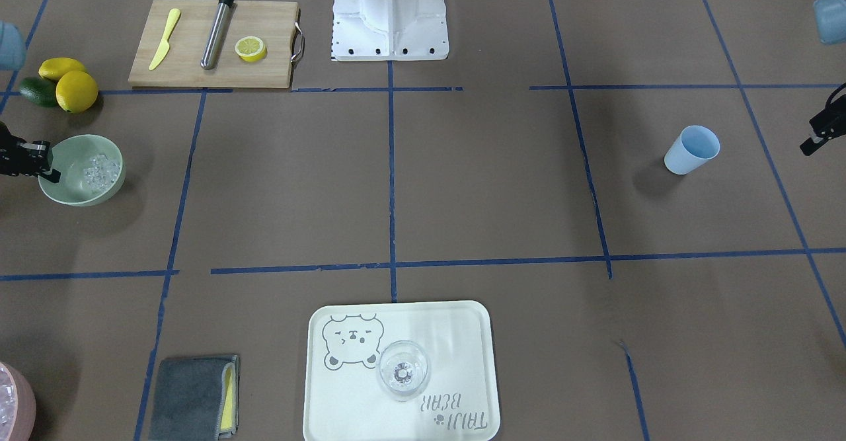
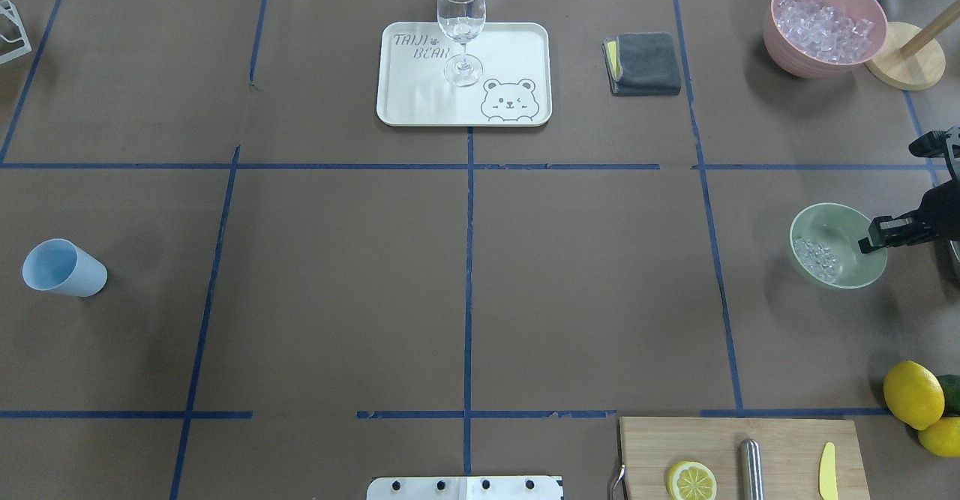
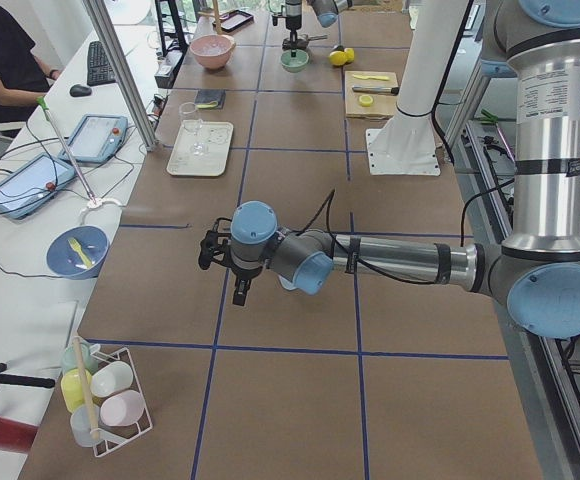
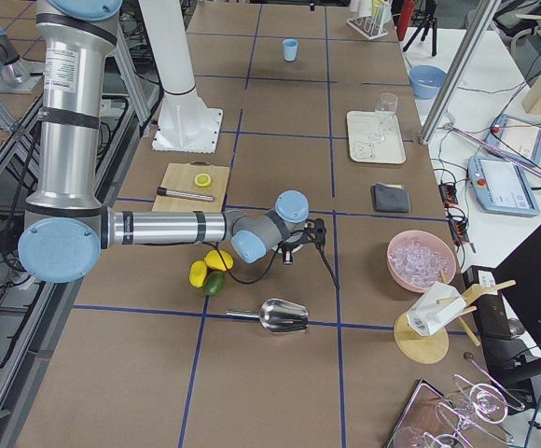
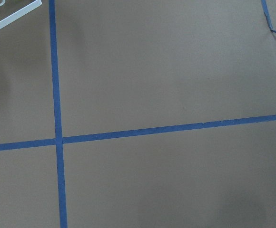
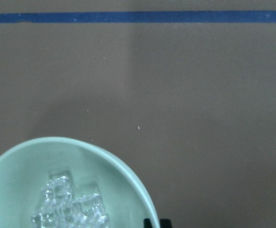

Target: Pour ice into bowl

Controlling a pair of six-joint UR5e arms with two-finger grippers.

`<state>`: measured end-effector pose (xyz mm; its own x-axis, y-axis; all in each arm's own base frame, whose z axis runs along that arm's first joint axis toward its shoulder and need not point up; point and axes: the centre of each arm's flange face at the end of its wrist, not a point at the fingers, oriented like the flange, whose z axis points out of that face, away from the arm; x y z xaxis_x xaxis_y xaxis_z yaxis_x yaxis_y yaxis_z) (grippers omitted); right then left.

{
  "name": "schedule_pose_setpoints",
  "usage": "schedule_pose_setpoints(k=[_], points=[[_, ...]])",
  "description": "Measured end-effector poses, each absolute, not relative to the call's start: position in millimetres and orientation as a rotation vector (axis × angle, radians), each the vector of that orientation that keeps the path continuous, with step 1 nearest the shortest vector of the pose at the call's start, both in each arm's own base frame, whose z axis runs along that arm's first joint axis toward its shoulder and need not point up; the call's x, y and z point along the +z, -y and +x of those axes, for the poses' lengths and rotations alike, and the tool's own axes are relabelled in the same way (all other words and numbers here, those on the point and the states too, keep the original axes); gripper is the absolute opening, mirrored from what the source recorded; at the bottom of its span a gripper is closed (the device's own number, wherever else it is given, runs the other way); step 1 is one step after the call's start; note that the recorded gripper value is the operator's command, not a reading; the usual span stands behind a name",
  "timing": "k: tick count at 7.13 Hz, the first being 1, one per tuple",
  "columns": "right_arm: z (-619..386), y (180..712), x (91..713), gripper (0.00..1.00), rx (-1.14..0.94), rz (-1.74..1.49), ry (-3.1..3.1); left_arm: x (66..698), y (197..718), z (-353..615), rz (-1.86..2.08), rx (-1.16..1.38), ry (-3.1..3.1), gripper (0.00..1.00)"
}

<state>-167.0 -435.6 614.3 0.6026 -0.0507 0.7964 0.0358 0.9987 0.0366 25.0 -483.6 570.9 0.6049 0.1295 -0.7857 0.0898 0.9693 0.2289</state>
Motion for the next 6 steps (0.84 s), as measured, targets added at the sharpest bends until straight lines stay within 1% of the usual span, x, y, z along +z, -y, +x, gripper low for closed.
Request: schedule_pose_setpoints(k=[3, 5, 6], points=[[-167, 435, 621, 0.01, -0.051, 0.008, 0.917, 570, 483, 25, 0.258, 0.024, -0.924, 1.00], [-168, 437, 627, 0.27, -0.049, 0.001, 0.913, 570, 483, 25, 0.258, 0.024, -0.924, 1.00], [-169, 437, 629, 0.85, -0.049, -0.001, 0.910, 570, 483, 25, 0.259, 0.024, -0.924, 1.00]])
